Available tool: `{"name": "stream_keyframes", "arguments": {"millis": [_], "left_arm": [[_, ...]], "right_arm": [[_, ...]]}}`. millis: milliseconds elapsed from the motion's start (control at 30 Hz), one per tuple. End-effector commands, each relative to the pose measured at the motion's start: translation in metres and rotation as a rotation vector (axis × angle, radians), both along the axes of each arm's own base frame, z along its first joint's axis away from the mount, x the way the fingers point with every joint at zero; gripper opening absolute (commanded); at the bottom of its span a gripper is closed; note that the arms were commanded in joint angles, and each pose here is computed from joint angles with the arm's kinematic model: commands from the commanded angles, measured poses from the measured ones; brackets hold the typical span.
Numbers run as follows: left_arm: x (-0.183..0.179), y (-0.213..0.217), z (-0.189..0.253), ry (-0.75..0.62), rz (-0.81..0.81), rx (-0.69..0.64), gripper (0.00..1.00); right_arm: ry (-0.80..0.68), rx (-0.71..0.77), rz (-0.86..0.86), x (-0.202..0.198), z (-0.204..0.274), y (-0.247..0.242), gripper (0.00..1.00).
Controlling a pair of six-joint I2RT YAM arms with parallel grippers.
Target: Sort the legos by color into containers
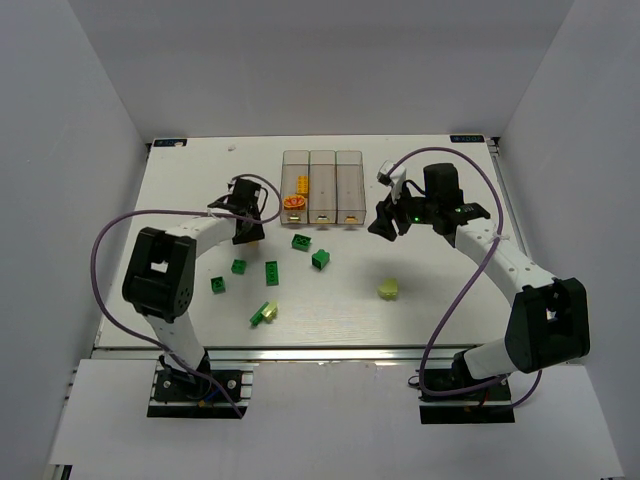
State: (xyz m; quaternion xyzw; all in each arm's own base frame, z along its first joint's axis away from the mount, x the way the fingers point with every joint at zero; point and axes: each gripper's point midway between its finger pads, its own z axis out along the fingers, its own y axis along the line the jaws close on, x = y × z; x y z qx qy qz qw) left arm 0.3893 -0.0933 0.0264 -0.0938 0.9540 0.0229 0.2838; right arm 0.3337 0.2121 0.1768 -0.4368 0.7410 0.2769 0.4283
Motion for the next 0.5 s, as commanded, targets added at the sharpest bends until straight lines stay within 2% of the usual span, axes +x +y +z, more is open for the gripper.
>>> {"name": "stream_keyframes", "arguments": {"millis": [0, 100, 267, 467], "left_arm": [[0.027, -0.033, 0.081, -0.21, -0.047, -0.186, 0.0], [0.032, -0.052, 0.111, -0.286, -0.092, -0.291, 0.0], [0.039, -0.075, 0.132, -0.315, -0.147, -0.389, 0.0], [0.063, -0.09, 0.141, -0.332, -0.174, -0.411, 0.0]], "right_arm": [[-0.063, 0.03, 0.003, 0.01, 0.023, 0.005, 0.6], [-0.065, 0.033, 0.005, 0.01, 0.023, 0.005, 0.59], [-0.056, 0.04, 0.005, 0.01, 0.024, 0.007, 0.59], [-0.052, 0.058, 0.007, 0.01, 0.029, 0.009, 0.6]]}}
